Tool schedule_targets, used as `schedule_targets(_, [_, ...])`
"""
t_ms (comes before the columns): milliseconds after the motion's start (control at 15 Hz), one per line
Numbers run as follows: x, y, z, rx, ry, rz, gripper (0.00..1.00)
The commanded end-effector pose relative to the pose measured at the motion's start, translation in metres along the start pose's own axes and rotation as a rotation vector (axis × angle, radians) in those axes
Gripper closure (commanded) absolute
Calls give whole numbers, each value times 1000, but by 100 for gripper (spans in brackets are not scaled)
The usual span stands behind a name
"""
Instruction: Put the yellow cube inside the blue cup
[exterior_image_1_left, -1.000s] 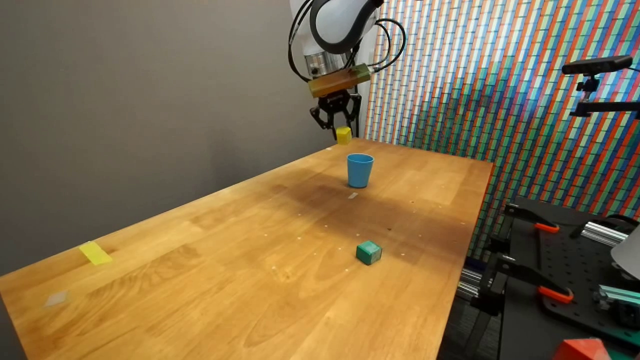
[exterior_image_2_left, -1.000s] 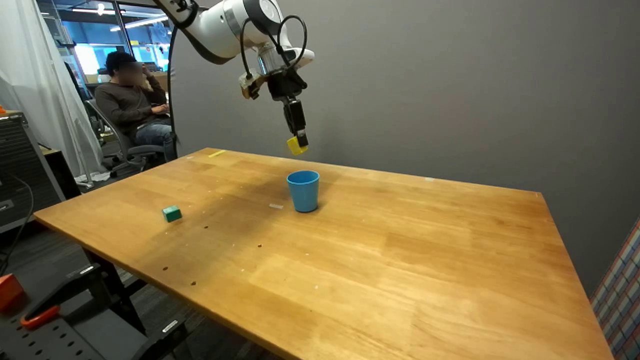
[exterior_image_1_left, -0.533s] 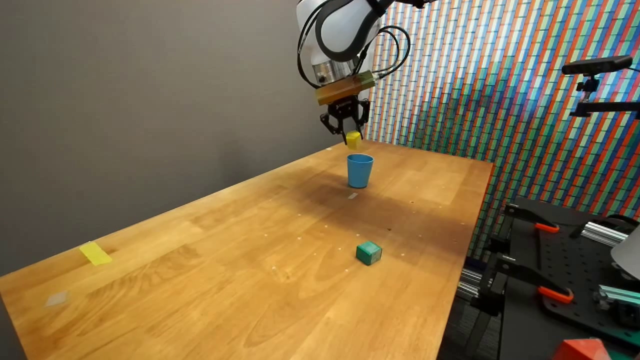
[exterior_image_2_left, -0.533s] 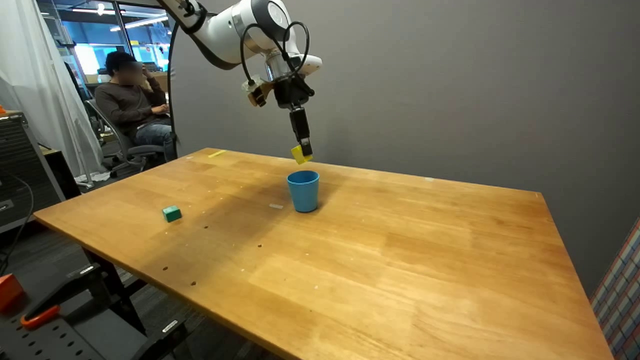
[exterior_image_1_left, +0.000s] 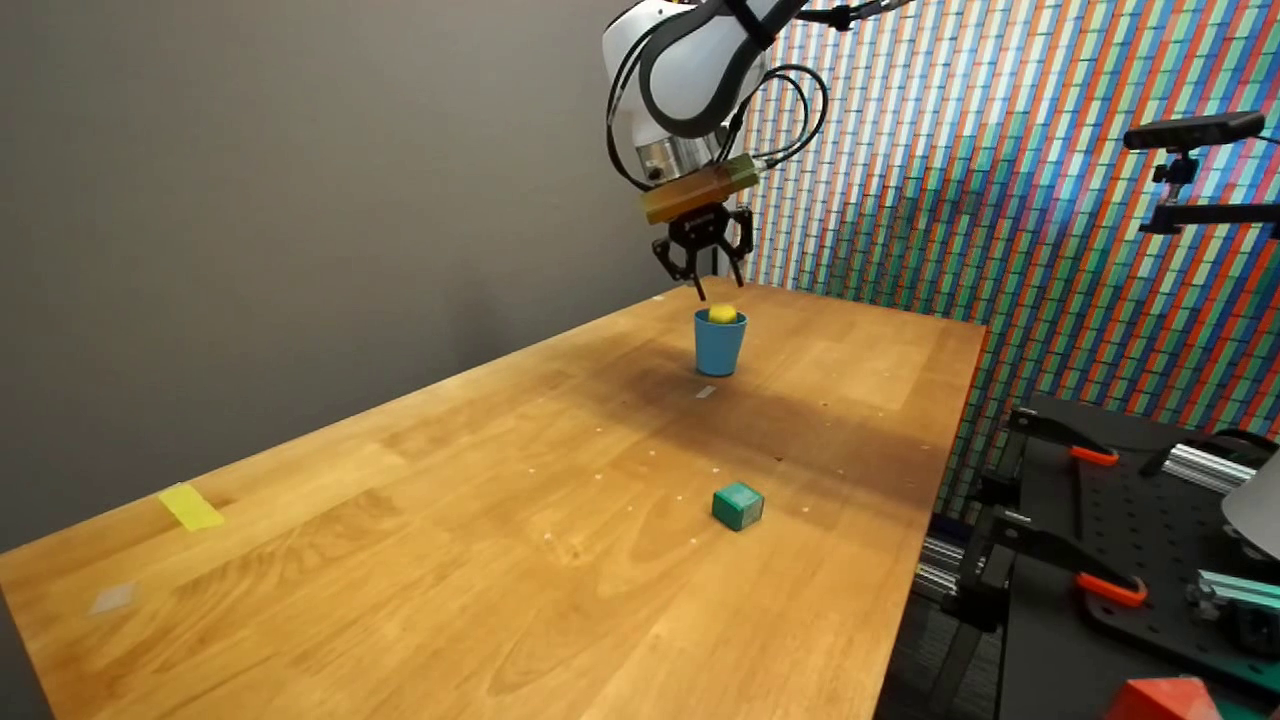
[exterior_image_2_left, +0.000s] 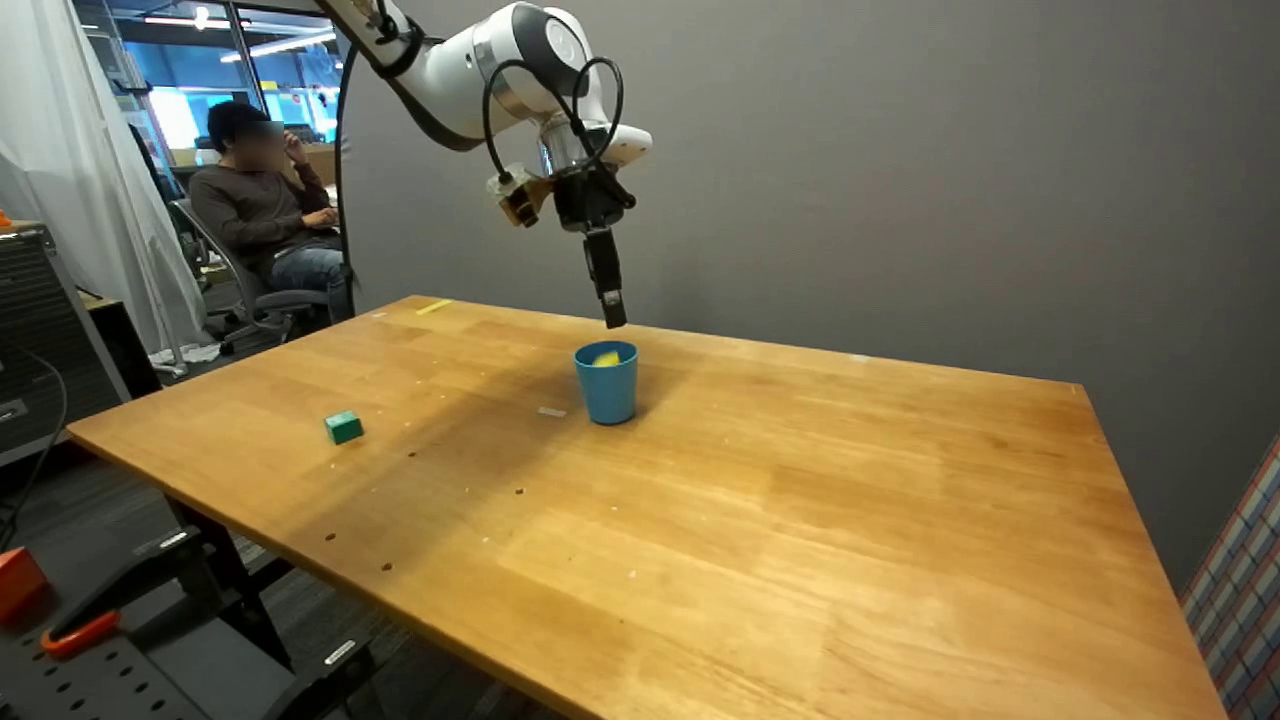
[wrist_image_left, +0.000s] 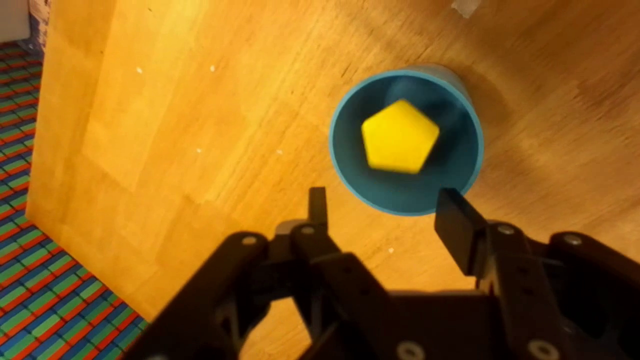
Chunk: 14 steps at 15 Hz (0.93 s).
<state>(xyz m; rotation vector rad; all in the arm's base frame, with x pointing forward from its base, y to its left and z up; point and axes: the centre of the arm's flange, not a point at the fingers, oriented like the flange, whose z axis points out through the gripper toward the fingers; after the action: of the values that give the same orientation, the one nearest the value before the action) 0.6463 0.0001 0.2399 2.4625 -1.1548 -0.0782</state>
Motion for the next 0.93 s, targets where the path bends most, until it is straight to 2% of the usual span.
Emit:
schedule_targets(0, [-5, 4, -13, 27, -27, -55, 9])
schedule_targets(67, [-10, 5, -23, 68, -53, -123, 2])
schedule_targets(133, [-14, 4, -30, 94, -66, -171, 0])
schedule_targets(467, [-41, 24, -111, 202, -52, -425, 0])
schedule_targets(867, [-58, 80, -200, 333, -32, -723, 0])
